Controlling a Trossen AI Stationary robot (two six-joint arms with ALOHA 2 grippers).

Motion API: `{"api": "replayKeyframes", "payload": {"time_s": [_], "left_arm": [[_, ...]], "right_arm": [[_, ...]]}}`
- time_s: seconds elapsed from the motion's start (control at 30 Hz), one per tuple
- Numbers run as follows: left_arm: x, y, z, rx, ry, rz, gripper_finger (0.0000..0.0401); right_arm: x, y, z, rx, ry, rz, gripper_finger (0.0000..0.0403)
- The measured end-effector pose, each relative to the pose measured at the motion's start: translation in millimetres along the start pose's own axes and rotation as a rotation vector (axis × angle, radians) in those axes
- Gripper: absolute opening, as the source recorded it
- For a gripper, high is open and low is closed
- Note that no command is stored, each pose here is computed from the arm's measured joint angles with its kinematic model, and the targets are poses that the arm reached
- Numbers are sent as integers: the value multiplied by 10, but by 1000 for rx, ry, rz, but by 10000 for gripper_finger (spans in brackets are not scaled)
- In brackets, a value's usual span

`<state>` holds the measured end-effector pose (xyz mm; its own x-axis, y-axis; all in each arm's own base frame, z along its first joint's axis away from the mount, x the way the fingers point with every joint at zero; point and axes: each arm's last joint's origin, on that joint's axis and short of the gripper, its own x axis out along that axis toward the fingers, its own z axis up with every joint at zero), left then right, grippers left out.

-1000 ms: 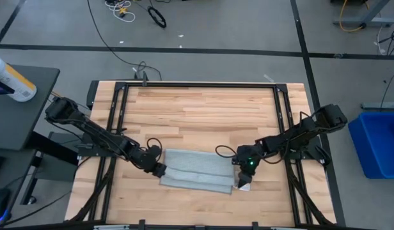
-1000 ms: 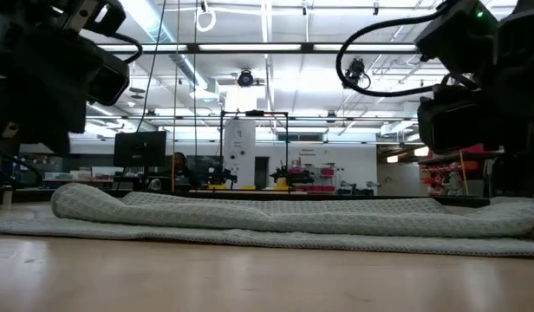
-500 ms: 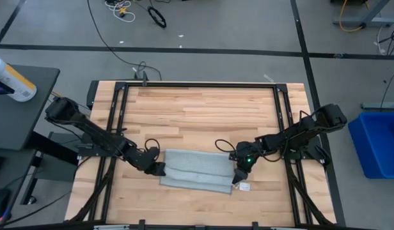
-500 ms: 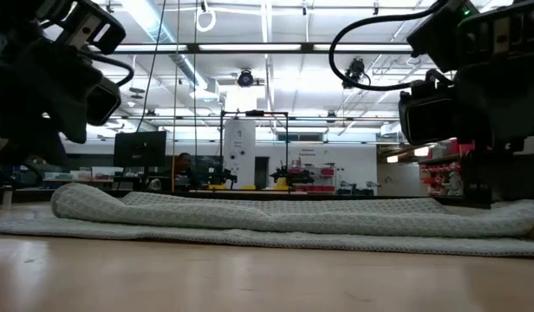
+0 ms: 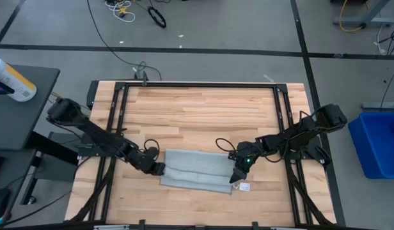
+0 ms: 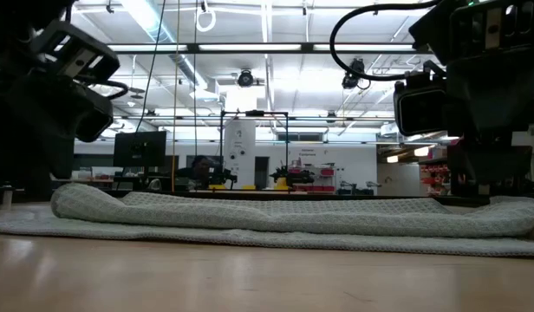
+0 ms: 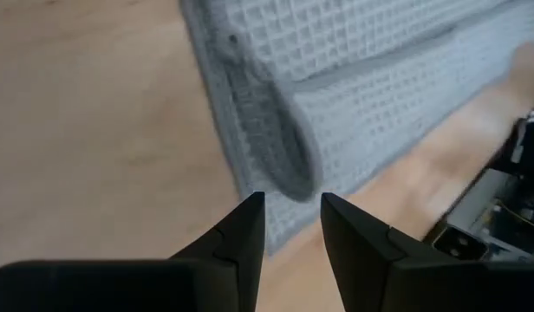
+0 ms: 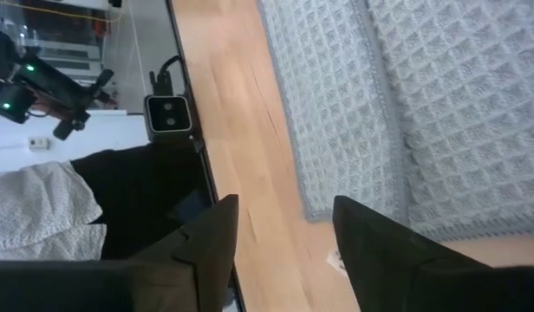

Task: Fold microfiber towels
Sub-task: Fold the grey towel

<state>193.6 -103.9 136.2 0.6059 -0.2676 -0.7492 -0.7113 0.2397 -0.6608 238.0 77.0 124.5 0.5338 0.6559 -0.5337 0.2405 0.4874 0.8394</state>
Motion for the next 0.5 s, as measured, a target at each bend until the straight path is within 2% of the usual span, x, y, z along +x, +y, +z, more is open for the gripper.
{"api": "replayKeyframes", "payload": {"time_s": [0.2, 0.27, 0.5], "left_arm": [[258, -54, -22, -5, 63, -87, 123], [314, -37, -21, -19, 66, -80, 123], [221, -92, -5, -25, 22, -122, 124]], "right_arm": [[0, -1, -1, 5, 1, -1, 234], [0, 0, -1, 8, 4, 1, 240], [-26, -25, 39, 10, -5, 0, 237]]}}
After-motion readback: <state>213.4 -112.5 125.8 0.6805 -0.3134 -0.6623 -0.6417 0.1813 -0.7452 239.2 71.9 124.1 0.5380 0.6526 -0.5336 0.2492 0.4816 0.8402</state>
